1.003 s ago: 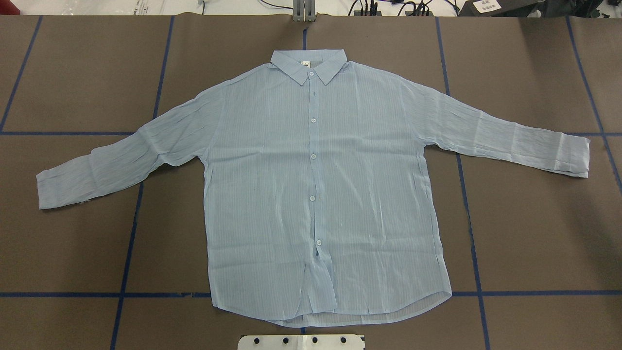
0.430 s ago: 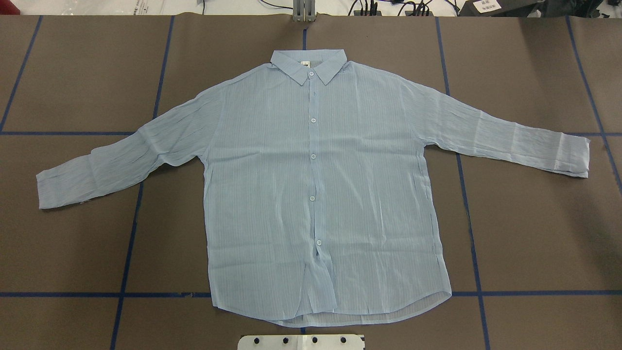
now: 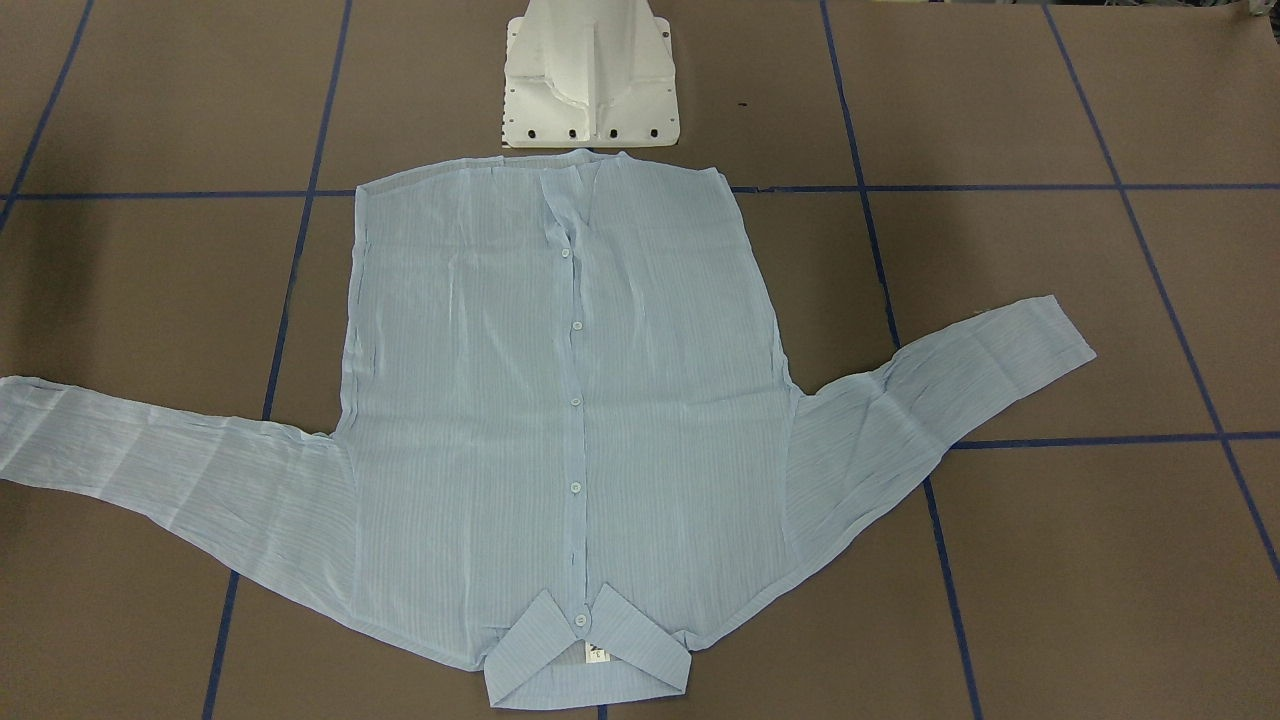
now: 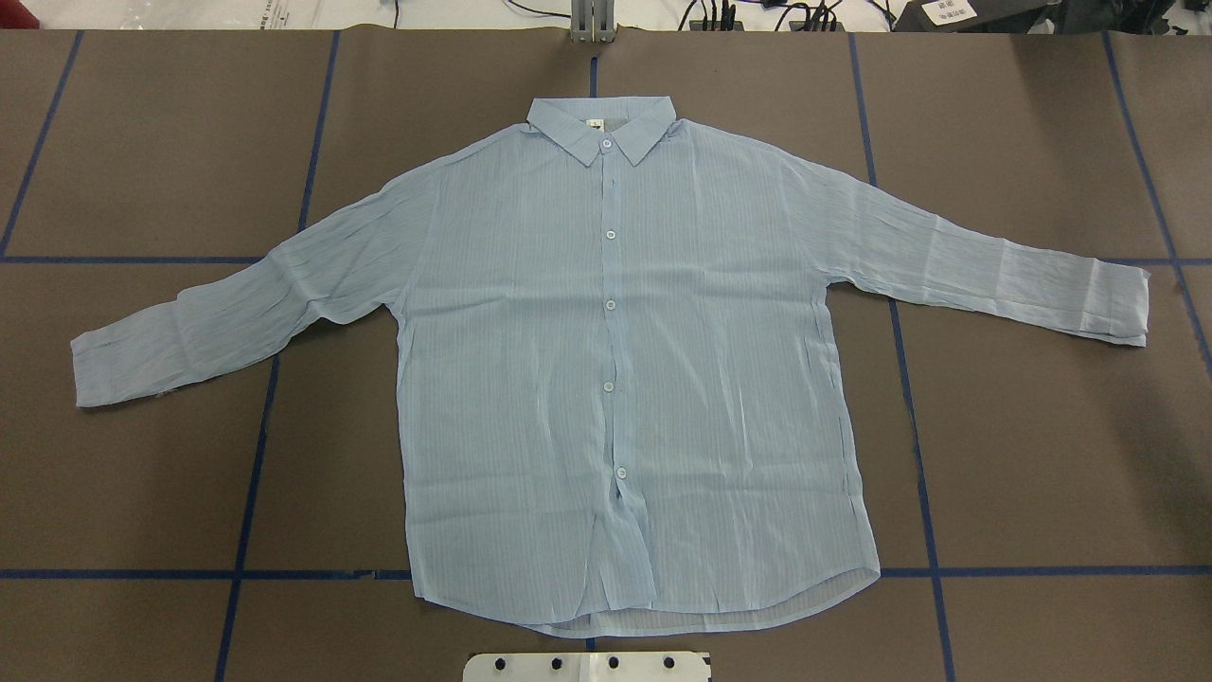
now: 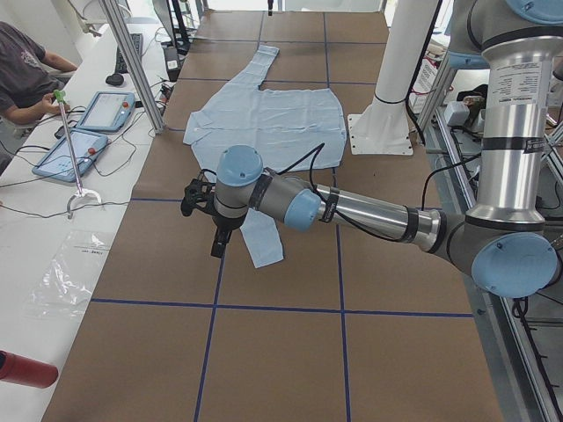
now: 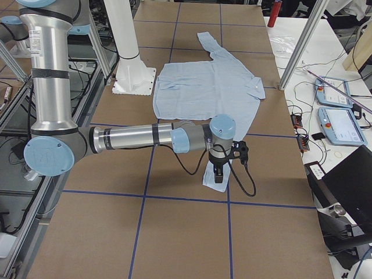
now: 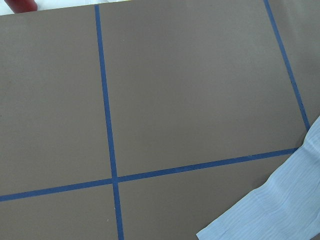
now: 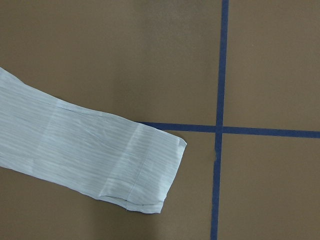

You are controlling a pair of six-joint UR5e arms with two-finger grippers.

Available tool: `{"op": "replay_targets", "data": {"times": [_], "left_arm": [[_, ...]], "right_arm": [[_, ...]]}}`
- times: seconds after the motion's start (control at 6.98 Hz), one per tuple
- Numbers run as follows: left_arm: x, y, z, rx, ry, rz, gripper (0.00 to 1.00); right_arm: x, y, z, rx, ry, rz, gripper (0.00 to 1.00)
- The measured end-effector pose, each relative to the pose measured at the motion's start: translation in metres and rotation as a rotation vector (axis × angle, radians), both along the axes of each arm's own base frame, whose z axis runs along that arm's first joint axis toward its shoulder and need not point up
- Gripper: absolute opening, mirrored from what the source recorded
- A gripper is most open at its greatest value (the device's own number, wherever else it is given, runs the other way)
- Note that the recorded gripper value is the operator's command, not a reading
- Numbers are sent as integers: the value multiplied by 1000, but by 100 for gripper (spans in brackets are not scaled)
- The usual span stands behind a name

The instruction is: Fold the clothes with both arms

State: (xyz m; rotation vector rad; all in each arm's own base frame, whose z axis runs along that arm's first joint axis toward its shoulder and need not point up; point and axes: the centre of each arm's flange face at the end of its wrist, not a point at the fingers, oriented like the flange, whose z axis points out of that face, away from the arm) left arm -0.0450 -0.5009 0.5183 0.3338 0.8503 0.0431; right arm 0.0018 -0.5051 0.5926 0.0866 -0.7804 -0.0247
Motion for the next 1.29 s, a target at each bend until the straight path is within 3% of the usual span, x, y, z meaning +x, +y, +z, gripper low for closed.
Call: {"op": "replay_targets", "data": {"times": [0.72,1.29], "left_arm": [[17,-1,-1,4,3,35,100],[21,-2,0,-1,4,42,100]], "right_arm": [[-42,0,12,20,-15,-76,100],[-63,-35,71,20,-7,-79,99]]}}
